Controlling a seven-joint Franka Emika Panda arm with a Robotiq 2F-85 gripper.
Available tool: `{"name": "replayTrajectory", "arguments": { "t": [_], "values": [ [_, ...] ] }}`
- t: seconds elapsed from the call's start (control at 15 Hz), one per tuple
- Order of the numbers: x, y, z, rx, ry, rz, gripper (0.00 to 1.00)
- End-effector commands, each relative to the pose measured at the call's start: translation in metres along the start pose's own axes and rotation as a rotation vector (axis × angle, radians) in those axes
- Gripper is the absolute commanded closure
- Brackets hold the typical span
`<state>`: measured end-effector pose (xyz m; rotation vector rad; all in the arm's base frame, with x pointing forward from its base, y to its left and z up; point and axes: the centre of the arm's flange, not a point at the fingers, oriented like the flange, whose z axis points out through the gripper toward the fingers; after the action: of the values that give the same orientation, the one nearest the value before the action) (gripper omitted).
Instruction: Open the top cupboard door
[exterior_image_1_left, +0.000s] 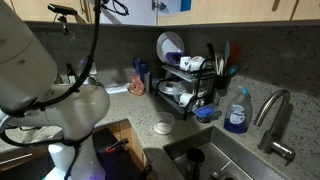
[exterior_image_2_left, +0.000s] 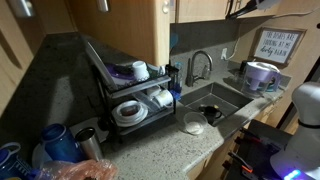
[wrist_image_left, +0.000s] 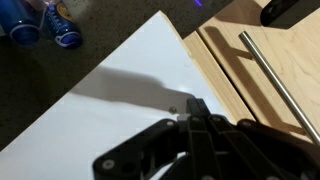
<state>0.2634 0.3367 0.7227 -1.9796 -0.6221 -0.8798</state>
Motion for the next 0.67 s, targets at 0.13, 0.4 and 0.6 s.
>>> {"name": "replayTrajectory", "arguments": {
  "t": [0.13, 0.4, 0.6],
  "values": [
    [0.0049, -0.0042, 0.0177, 0.043, -0.011, -0.026, 1.0],
    [0.0047, -0.0022, 0.0191, 0.039, -0.012, -0.028, 1.0],
    [0.004, 0.0018, 0.015, 0.026, -0.009, -0.036, 1.0]
  ]
}}
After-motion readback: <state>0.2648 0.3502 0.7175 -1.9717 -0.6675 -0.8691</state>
